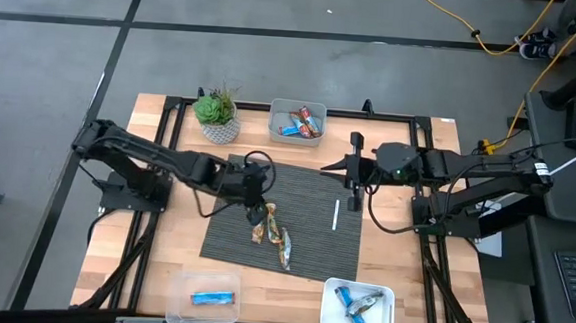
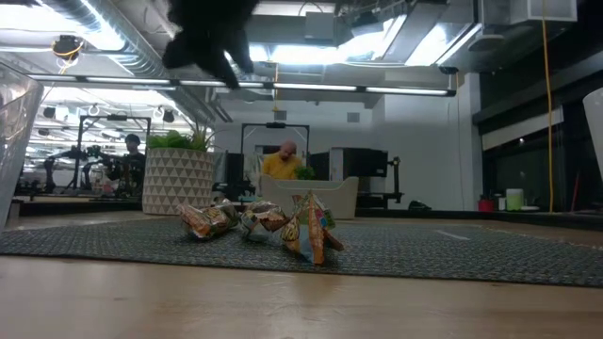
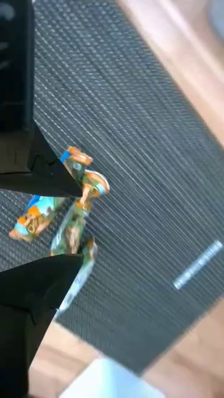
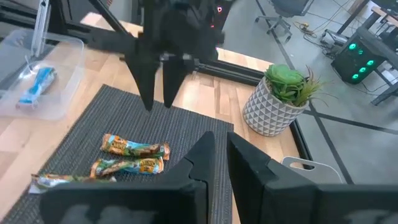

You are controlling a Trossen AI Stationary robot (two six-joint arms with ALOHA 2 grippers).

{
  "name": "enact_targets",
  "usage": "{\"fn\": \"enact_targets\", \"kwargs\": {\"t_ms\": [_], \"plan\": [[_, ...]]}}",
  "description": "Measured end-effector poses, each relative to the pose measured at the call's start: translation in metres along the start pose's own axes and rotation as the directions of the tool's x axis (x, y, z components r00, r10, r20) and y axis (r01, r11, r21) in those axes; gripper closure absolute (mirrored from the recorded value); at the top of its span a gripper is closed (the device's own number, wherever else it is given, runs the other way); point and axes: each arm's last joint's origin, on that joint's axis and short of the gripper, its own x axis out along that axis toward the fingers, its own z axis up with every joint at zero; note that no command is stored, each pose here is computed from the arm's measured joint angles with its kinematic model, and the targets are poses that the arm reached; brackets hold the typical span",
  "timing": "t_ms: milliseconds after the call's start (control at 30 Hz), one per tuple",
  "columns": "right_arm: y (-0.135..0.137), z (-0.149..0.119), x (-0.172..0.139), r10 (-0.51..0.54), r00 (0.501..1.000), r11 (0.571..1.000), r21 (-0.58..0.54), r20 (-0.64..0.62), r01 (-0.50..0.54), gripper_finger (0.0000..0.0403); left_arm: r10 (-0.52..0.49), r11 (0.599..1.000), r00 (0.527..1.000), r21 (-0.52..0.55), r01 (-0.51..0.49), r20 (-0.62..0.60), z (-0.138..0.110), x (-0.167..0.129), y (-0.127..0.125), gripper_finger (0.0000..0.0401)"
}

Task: Pick and place Granola Bars by type
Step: Put the red granola bar into the gray bin

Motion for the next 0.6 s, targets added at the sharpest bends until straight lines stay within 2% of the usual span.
{"fn": "enact_targets", "kwargs": {"t_ms": [200, 367, 600], "plan": [[0.001, -0.005, 0.0, 0.011, 0.999, 0.999, -0.031, -0.048, -0.012, 0.0357, 0.081, 0.994, 0.99, -0.06, -0.088, -0.118, 0.0, 0.034, 0.007, 0.025], [0.001, -0.007, 0.0, 0.015, 0.998, 0.999, -0.035, -0.067, -0.017, 0.0357, 0.165, 0.983, 0.961, -0.041, -0.178, -0.224, -0.009, 0.062, 0.011, 0.0248], [0.002, -0.009, -0.001, 0.02, 0.996, 0.999, -0.038, -0.089, -0.023, 0.0357, 0.186, 0.979, 0.924, -0.015, -0.202, -0.334, -0.02, 0.093, 0.011, 0.0201]]}}
